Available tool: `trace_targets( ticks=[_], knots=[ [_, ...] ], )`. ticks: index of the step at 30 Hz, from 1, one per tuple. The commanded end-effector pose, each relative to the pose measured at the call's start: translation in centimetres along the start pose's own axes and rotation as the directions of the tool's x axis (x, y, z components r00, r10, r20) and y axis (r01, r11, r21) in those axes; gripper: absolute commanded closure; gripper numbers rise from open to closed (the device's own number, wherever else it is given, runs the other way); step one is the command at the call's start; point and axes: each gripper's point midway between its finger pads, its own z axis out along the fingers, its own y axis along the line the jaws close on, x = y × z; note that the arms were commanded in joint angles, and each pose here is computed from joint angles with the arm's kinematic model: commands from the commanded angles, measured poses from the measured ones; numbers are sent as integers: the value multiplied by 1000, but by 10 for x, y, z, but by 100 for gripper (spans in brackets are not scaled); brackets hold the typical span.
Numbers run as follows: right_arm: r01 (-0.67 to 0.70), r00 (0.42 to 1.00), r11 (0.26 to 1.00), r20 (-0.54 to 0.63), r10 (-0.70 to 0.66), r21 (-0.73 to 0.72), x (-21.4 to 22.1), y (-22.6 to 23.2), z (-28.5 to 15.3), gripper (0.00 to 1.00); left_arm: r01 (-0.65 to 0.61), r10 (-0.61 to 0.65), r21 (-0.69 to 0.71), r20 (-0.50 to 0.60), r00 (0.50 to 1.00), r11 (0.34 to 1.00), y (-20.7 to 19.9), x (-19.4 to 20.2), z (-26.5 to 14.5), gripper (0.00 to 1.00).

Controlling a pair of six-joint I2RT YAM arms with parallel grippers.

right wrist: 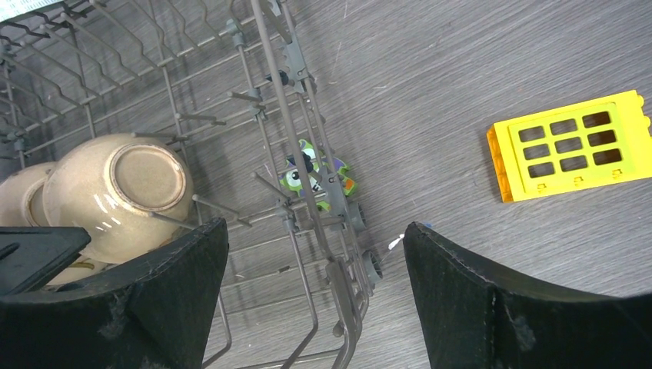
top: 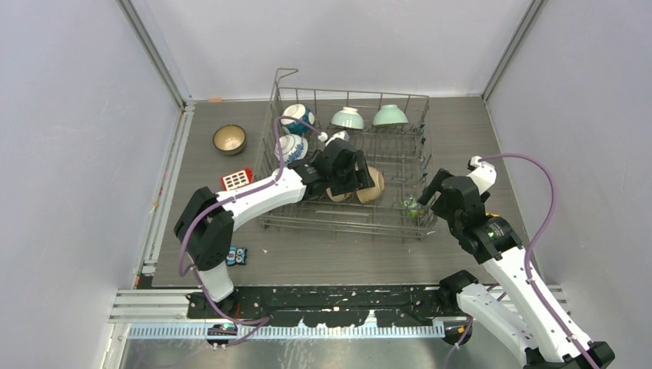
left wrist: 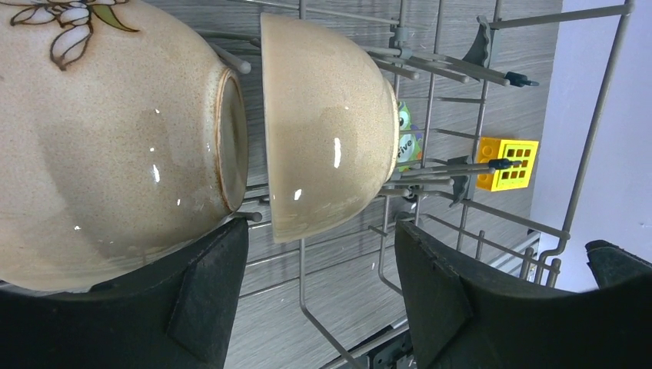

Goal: Unload the bowls from the dish rack
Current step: Pick up the bowl from the dish rack.

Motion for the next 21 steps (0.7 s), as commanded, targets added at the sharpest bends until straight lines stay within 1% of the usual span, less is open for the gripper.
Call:
trace_targets(
  ticks=[1, 4, 8, 14, 21],
  knots=[
    [-31, 999, 999, 38, 32, -40, -13, 9, -5, 12, -15, 11, 101, 35, 999, 995, -23, -13, -2, 30],
    [-35, 999, 998, 38, 37, -49, -12, 10, -5, 12, -9, 4, 121, 40, 999, 993, -25, -12, 0, 32],
    [-33, 999, 998, 36, 35, -50, -12, 10, -5, 12, -8, 6, 157, 12, 1000, 987, -29, -5, 2, 34],
    [-35, 999, 998, 38, 37, -57, -12, 10, -5, 12, -8, 5, 213, 16, 1000, 977, -37, -4, 3, 37],
    [-33, 999, 998, 36, 35, -58, -11, 10, -5, 12, -11, 9, 242, 9, 1000, 970, -42, -3, -2, 39]
  ],
)
